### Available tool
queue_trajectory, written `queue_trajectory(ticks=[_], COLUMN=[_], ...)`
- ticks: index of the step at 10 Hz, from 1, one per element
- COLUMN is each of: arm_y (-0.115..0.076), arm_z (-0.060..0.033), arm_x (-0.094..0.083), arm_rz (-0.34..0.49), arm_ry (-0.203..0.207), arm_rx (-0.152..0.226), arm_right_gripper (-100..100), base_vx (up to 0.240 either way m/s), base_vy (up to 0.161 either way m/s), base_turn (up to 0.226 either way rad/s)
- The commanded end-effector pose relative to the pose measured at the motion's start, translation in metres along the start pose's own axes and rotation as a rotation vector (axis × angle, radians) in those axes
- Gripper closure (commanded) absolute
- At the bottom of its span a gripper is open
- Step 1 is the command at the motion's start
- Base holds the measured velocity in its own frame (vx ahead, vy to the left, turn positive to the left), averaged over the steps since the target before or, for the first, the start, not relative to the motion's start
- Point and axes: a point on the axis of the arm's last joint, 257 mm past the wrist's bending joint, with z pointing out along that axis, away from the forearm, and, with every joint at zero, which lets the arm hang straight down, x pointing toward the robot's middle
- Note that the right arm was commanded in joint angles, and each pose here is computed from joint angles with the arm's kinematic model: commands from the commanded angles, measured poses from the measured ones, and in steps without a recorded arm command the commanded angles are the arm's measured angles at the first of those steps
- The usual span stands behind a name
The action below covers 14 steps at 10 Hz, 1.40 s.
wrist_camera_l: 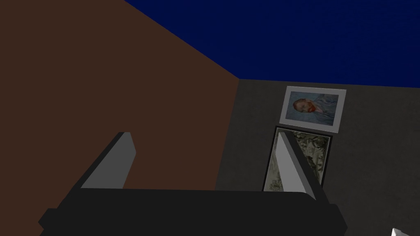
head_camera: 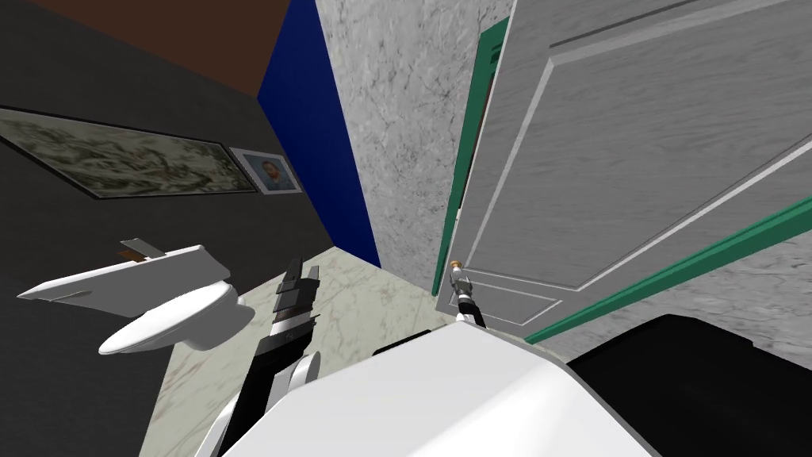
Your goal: Pull the door open
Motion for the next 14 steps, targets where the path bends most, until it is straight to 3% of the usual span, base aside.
queue_trajectory(ticks=[1, 3, 4, 5, 10, 11, 14], arm_y=[0.016, 0.037, 0.031, 0.031, 0.031, 0.024, 0.012], arm_z=[0.0013, 0.0017, 0.0022, 0.0022, 0.0022, 0.0007, -0.0021], arm_x=[-0.001, 0.000, 0.000, 0.000, 0.000, 0.000, 0.001], arm_rz=[0.002, 0.003, 0.001, 0.001, 0.001, 0.004, 0.014], arm_ry=[0.001, 0.002, 0.001, 0.001, 0.001, 0.001, 0.003], arm_rx=[-0.009, -0.019, -0.016, -0.016, -0.016, 0.016, 0.064], arm_right_gripper=[-100, -100, -100, 100, 100, 100, 100], base_vx=[0.131, 0.148, 0.078, -0.014, -0.014, -0.141, -0.221], base_vy=[-0.003, 0.002, -0.008, -0.001, 0.001, -0.045, 0.014], base_turn=[0.048, 0.044, 0.009, -0.019, 0.004, 0.091, 0.073])
